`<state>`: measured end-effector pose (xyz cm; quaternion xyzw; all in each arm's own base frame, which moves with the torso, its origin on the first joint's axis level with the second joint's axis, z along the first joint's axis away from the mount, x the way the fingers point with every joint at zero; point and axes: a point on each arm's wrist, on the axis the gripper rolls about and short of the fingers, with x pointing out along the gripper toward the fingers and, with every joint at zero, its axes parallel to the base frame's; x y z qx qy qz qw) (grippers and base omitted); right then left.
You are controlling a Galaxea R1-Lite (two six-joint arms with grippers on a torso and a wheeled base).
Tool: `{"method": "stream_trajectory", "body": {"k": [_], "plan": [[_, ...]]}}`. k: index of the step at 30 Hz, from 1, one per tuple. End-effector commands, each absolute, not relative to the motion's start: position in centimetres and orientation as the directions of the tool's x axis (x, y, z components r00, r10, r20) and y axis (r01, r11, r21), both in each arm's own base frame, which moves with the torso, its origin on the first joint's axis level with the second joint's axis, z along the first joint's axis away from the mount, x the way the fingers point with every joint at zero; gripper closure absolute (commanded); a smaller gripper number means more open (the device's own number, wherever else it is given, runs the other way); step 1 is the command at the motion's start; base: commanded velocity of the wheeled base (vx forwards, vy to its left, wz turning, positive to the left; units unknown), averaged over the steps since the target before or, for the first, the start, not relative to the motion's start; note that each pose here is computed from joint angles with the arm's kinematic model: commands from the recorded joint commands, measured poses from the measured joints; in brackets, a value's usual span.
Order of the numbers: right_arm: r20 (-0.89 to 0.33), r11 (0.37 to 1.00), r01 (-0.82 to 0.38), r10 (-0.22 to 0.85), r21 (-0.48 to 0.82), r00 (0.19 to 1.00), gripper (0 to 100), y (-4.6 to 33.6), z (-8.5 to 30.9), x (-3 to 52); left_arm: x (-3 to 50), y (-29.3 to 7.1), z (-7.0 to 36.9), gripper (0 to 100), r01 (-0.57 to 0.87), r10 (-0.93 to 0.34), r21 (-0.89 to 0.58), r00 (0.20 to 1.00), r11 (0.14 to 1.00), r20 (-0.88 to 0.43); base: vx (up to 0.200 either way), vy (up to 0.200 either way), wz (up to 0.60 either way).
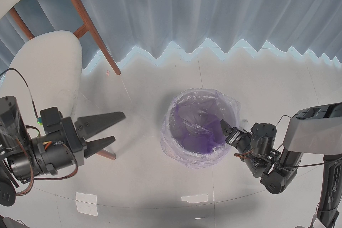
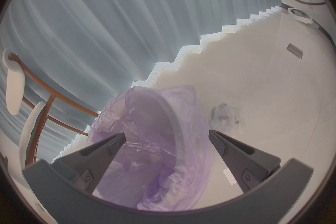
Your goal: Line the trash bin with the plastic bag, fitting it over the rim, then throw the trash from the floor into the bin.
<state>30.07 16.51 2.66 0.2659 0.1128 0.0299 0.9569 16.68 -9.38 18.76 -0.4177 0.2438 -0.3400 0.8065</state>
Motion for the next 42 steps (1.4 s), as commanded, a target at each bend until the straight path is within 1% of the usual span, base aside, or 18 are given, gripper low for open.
{"method": "stream_trajectory", "body": {"k": [1,4,5,7,10,13,15,19,20,21,22,24,27,29,30,31,34,42], "plan": [[-0.164,0.857,0.022,0.073,0.515,0.984,0,14.9,4.6,29.9,17.7,-12.1,17.1,0,0.326,-0.791,-0.835,0.581,0.444,-0.193,0.0,0.0,0.0],[-0.142,0.85,0.027,0.056,0.526,0.988,0,14.3,5.4,30.1,18.4,-13.7,15.3,0,0.285,-0.8,-0.836,0.538,0.469,-0.266,0.0,0.0,0.0],[-0.142,0.85,0.027,0.056,0.526,0.988,0,14.3,5.4,30.1,18.4,-13.7,15.3,0,0.285,-0.8,-0.836,0.538,0.469,-0.266,0.0,0.0,0.0],[-0.097,0.826,0.022,0.039,0.564,0.995,0,13.6,6.9,30.1,20.2,-15.2,13.1,0,0.221,-0.777,-0.826,0.526,0.518,-0.346,0.0,0.0,0.0],[-0.046,0.794,0.012,0.021,0.608,0.999,0,12.7,9.0,29.7,22.4,-16.9,11.3,0,0.166,-0.734,-0.808,0.548,0.566,-0.402,0.0,0.0,0.0],[-0.032,0.785,0.014,0.007,0.62,0.999,0,11.8,10.0,28.9,23.7,-18.3,10.6,0,0.15,-0.703,-0.79,0.575,0.594,-0.419,0.0,0.0,0.0],[-0.023,0.775,0.012,0.003,0.631,1.0,0,10.8,11.1,27.1,25.5,-20.5,9.7,0,0.139,-0.671,-0.771,0.602,0.621,-0.432,0.0,0.0,0.0],[-0.01,0.764,0.016,-0.012,0.645,1.0,0,9.7,12.1,25.6,26.8,-22.2,9.4,0,0.128,-0.664,-0.754,0.582,0.644,-0.469,0.0,0.0,0.0],[-0.007,0.759,0.022,-0.023,0.651,1.0,0,9.2,12.5,25.2,27.5,-22.9,9.6,0,0.1,-0.649,-0.737,0.562,0.668,-0.512,0.0,0.0,0.0],[-0.004,0.758,0.02,-0.023,0.652,1.0,0,9.2,12.5,25.2,27.6,-23.0,9.6,0,0.097,-0.648,-0.735,0.56,0.67,-0.516,0.0,0.0,0.0],[0.004,0.751,0.019,-0.029,0.66,1.0,0,9.0,12.8,25.0,28.4,-23.7,9.5,0,0.063,-0.624,-0.709,0.535,0.702,-0.57,0.0,0.0,0.0],[0.008,0.747,0.016,-0.029,0.665,1.0,0,9.0,12.9,24.9,29.0,-24.1,9.6,0,0.047,-0.61,-0.696,0.526,0.716,-0.592,0.0,0.0,0.0],[0.01,0.737,0.015,-0.029,0.676,1.0,0,8.9,13.0,24.8,31.4,-25.5,9.4,0,0.015,-0.549,-0.655,0.561,0.755,-0.62,0.0,0.0,0.0],[0.006,0.729,0.017,-0.029,0.685,1.0,0,8.9,12.9,24.9,32.1,-26.0,8.6,0,0.015,-0.506,-0.607,0.569,0.794,-0.648,0.0,0.0,0.0],[0.006,0.729,0.017,-0.029,0.685,1.0,0,8.9,12.9,24.9,32.1,-26.0,8.6,0,0.015,-0.506,-0.607,0.569,0.794,-0.648,0.0,0.0,0.0],[0.0,0.721,0.025,-0.035,0.693,0.999,0,8.8,12.7,24.9,32.5,-26.3,7.6,0,0.028,-0.466,-0.547,0.562,0.837,-0.684,0.0,0.0,0.0],[-0.008,0.715,0.033,-0.038,0.698,0.999,0,8.6,12.6,24.7,32.9,-26.5,6.2,0,0.044,-0.421,-0.478,0.552,0.877,-0.72,0.0,0.0,0.0],[-0.032,0.718,0.05,-0.039,0.695,0.999,0,8.3,12.1,23.9,34.4,-27.1,4.2,0,0.016,-0.385,-0.453,0.557,0.891,-0.736,0.0,0.0,0.0]]}}
